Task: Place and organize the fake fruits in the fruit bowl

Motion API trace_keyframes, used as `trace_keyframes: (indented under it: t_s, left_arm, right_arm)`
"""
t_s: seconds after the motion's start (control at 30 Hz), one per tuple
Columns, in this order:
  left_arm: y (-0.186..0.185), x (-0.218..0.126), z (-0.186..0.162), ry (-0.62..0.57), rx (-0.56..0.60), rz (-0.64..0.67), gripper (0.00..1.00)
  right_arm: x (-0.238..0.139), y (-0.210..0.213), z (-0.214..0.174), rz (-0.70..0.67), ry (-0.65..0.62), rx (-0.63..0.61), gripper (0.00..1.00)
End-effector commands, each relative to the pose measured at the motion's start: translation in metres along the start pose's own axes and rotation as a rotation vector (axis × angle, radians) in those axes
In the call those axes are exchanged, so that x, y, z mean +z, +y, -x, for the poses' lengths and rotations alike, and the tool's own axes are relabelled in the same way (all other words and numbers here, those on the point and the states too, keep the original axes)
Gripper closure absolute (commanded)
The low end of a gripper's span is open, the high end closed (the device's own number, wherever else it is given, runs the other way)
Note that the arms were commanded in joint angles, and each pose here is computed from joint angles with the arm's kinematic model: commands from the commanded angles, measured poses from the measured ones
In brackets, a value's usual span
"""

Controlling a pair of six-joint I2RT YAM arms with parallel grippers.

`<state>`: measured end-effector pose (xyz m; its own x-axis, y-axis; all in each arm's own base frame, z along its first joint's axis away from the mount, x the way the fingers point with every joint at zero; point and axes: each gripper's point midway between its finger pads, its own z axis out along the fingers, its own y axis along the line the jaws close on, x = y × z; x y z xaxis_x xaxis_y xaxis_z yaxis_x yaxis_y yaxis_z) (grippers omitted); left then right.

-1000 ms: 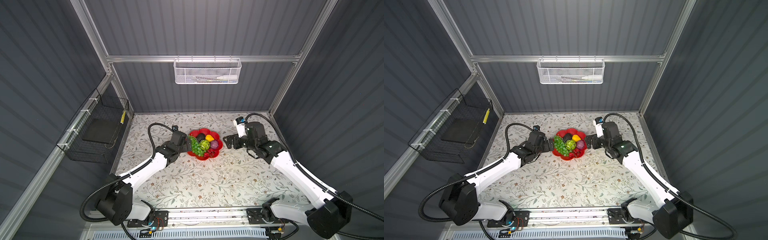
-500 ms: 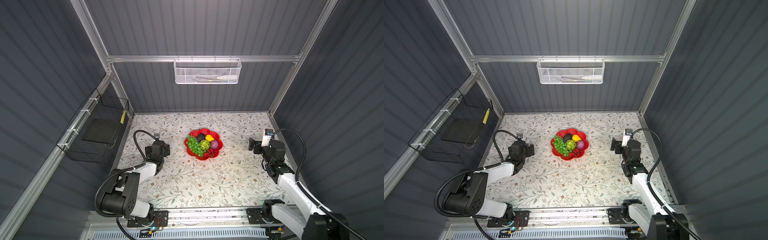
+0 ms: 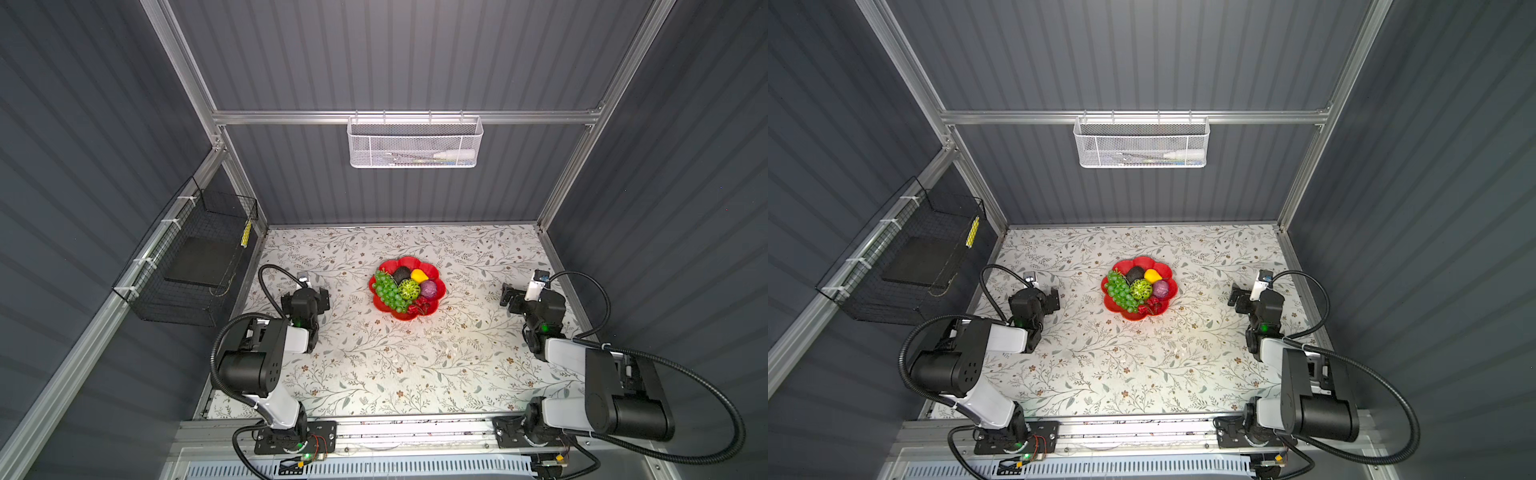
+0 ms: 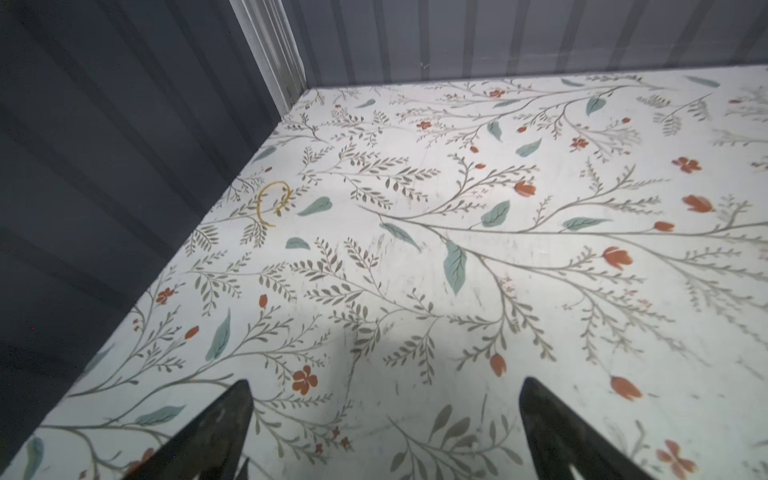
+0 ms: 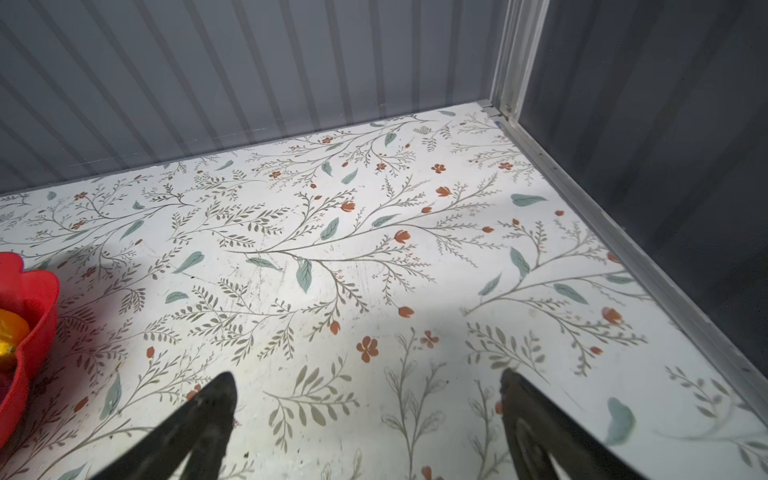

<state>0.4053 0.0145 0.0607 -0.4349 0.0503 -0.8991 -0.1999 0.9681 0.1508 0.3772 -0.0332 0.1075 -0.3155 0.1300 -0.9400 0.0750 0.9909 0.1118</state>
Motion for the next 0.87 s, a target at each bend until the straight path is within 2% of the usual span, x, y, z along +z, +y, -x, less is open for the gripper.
trace_keyframes:
  t_s: [0.0, 0.03, 0.1, 0.17, 0.83]
  left_arm:
    - [-0.004, 0.003, 0.007, -0.027, -0.035, -0.027, 0.00]
    - [-0.004, 0.003, 0.012, -0.063, -0.038, -0.027, 0.00]
    - [-0.003, 0.004, 0.008, -0.033, -0.035, -0.028, 0.00]
    - [-0.003, 0.004, 0.011, -0.060, -0.037, -0.028, 0.00]
    - [-0.002, 0.003, 0.011, -0.060, -0.035, -0.020, 0.00]
  right_arm:
    - [-0.004, 0.009, 0.016, 0.062, -0.137, -0.005, 0.01]
    - [-0.005, 0.008, 0.015, 0.052, -0.124, -0.004, 0.01]
    - [0.000, 0.007, 0.014, 0.050, -0.101, -0.002, 0.01]
    - [0.001, 0.007, 0.013, 0.048, -0.095, -0.004, 0.01]
    - [0.005, 0.014, 0.013, 0.042, -0.072, -0.041, 0.01]
